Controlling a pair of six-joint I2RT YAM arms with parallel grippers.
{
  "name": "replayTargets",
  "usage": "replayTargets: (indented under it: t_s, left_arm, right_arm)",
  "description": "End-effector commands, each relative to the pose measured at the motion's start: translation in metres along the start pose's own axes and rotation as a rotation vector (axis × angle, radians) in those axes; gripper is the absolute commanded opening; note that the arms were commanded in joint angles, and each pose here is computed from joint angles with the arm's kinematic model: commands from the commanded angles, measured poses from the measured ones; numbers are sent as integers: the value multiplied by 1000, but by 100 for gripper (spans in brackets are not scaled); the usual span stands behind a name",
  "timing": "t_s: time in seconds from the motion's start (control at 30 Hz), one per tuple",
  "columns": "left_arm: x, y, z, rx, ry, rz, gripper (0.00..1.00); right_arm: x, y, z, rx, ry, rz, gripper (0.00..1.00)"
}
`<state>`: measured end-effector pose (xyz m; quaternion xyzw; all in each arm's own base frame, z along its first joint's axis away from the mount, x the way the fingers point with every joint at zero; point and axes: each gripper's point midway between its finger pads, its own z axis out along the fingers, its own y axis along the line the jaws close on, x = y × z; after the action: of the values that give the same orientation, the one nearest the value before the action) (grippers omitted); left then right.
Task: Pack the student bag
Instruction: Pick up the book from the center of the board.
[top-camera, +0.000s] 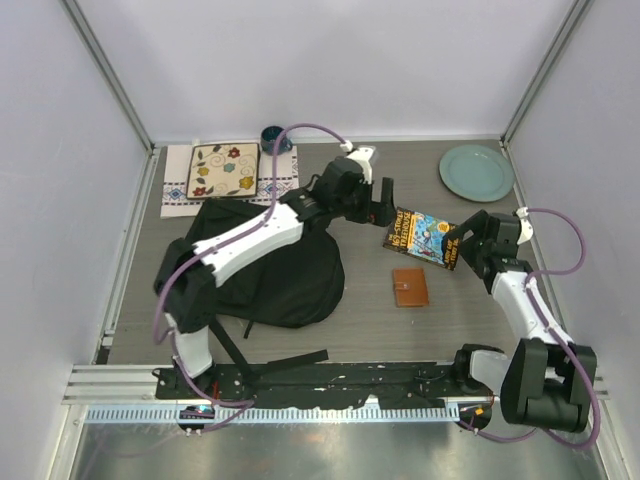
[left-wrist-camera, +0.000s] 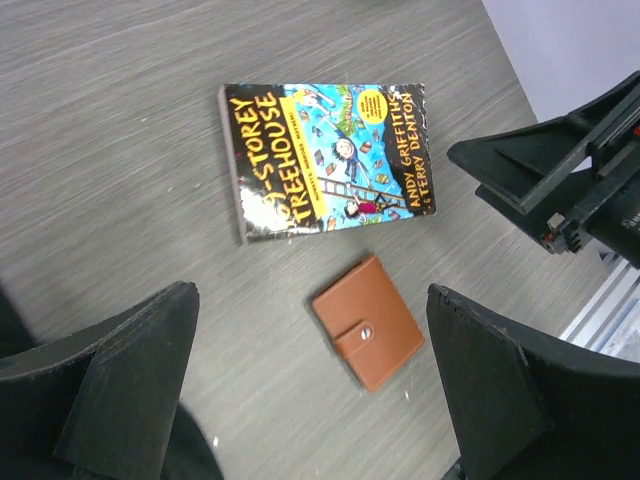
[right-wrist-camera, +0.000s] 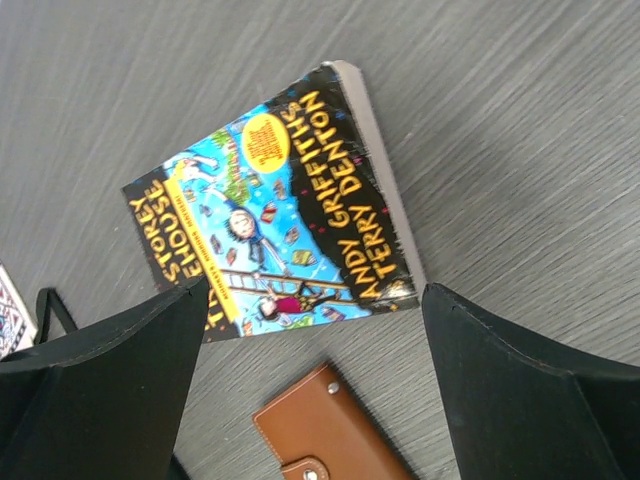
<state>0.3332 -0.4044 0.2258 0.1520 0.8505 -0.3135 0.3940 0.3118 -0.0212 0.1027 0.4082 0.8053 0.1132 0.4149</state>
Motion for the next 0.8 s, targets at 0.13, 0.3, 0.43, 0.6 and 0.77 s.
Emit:
replayTargets:
  t_s: [0.13,0.3,0.43,0.6,0.77]
  left_arm:
    - [17,-15,90,149,70,9,100]
    - [23,-6,123,170,77,-50,100]
    - [39,2,149,175,95,-89,99]
    - [76,21,176,136,175,-122,97]
    - [96,22,183,162,222,-154,91]
  right_arm:
    - [-25,3,26,-49,25,17,93]
    - [-16,0,49,-80,88,17,93]
    - [-7,1,68,-119,118,7,93]
    - [5,-2,82,-140,159,-2,91]
    - [16,2,79,-189,191,-1,76]
